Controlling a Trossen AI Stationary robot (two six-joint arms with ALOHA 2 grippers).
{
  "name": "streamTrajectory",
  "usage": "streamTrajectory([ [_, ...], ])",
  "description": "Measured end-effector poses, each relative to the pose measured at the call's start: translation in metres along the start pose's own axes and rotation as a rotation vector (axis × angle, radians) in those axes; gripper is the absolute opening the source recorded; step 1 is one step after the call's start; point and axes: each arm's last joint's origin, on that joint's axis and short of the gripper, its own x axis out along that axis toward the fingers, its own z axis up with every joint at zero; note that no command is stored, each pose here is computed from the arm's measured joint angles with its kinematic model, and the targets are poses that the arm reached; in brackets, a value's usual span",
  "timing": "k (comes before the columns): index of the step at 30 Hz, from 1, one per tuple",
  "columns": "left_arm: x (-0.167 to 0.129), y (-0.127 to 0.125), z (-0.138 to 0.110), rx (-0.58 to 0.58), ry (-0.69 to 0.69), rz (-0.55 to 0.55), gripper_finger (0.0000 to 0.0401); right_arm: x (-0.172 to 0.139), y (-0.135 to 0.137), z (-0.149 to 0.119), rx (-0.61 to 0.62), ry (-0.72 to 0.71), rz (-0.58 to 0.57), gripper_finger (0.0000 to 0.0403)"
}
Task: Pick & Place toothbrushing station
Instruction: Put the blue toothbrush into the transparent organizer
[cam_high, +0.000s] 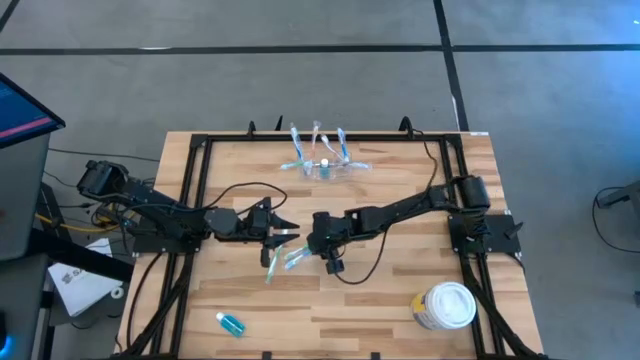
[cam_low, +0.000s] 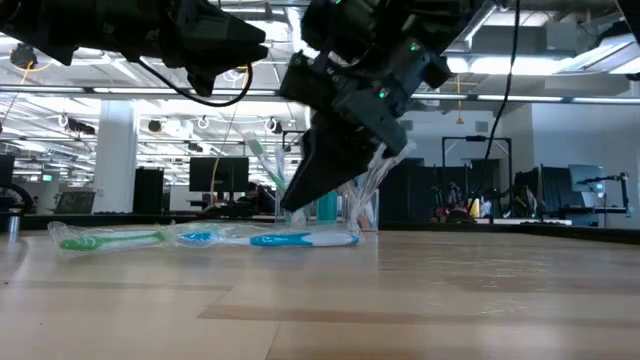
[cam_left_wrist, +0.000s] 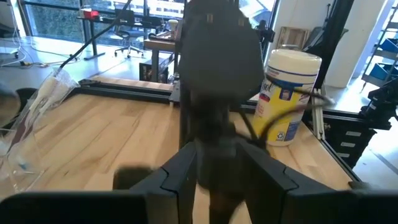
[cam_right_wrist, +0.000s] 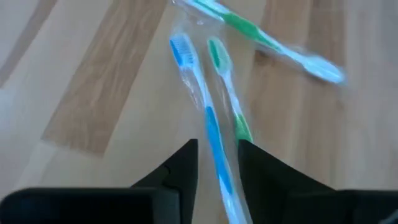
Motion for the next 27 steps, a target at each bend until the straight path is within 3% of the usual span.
streamTrajectory([
  [9, 0.000, 0.000, 0.000, 0.000, 0.000, 0.000, 0.0106, 0.020, 0.006, 0.008, -0.041, 0.063, 0.052, 0.0132],
  [27, 0.000, 0.000, 0.000, 0.000, -0.001, 0.000, 0.0106, 0.020, 0.004, 0.010, -0.079, 0.060, 0.028, 0.0123],
])
